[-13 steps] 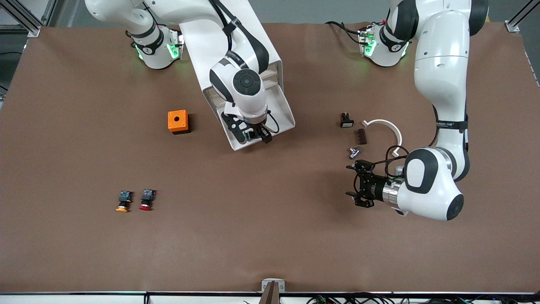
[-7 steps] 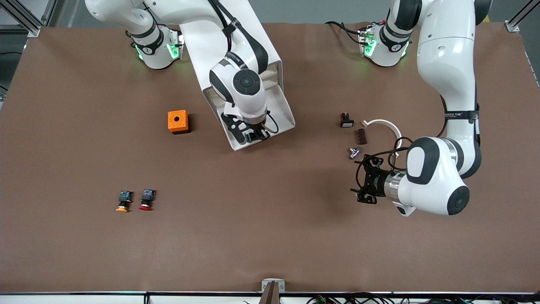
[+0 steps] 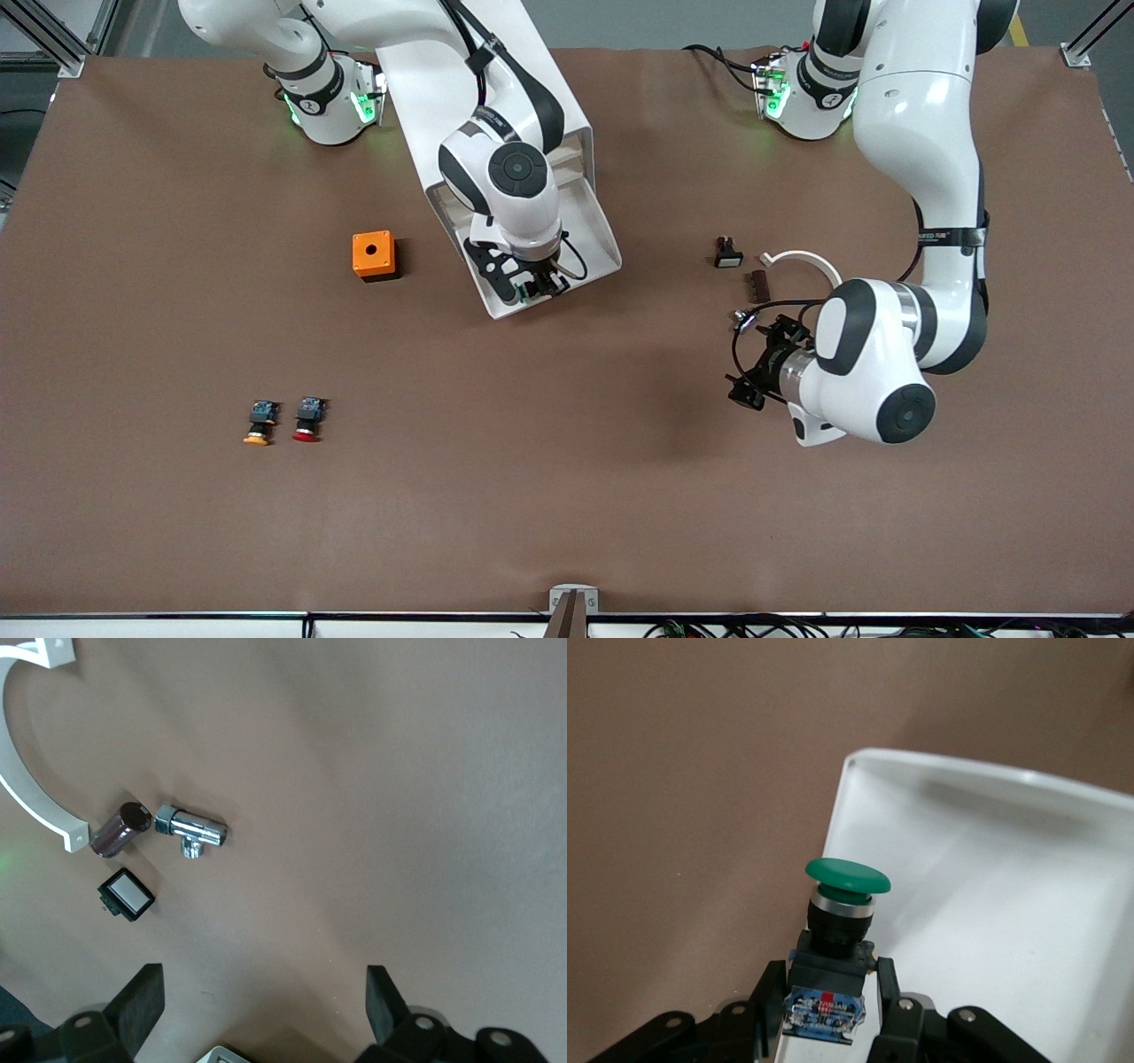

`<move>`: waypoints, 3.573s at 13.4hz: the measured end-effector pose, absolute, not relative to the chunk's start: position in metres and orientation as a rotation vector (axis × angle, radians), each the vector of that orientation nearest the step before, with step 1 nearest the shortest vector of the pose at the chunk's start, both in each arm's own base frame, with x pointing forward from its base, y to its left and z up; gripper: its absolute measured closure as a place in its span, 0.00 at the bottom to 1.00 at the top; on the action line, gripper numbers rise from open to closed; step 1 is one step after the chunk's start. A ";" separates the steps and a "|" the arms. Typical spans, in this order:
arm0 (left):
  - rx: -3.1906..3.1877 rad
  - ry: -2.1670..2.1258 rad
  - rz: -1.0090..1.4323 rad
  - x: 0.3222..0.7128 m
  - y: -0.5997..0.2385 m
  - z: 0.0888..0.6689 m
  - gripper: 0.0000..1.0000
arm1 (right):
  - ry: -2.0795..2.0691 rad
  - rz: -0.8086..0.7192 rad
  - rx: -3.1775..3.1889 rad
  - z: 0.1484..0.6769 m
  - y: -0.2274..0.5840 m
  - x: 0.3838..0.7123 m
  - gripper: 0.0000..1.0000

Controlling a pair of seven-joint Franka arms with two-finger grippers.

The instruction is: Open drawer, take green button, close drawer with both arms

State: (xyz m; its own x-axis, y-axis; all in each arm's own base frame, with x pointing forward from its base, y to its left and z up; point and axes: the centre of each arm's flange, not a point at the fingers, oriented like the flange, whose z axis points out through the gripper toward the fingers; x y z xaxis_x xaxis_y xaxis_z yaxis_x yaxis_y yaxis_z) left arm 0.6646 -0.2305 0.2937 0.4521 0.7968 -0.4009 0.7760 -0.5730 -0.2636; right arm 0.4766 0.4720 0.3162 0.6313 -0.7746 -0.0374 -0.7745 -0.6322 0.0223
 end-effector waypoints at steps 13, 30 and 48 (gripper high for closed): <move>-3.012 -0.877 0.535 0.599 -0.415 0.276 0.00 | -0.378 -0.014 3.155 0.358 0.268 0.635 0.54; -3.016 -0.589 0.642 0.433 -0.576 0.214 0.00 | 0.210 0.007 3.164 0.210 0.128 0.676 0.54; -2.941 -0.942 0.307 0.550 -0.476 0.285 0.00 | -0.064 0.147 3.223 0.392 0.057 0.684 0.00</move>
State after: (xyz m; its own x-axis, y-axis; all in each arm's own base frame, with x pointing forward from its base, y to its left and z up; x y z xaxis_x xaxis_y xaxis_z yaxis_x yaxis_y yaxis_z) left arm 0.5499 -0.4763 0.2848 0.7961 0.5791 -0.1757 0.5715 -0.8149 -0.0961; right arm 0.6843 0.0570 0.3920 0.9951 -0.0436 0.0888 -0.0359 -0.9955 -0.0872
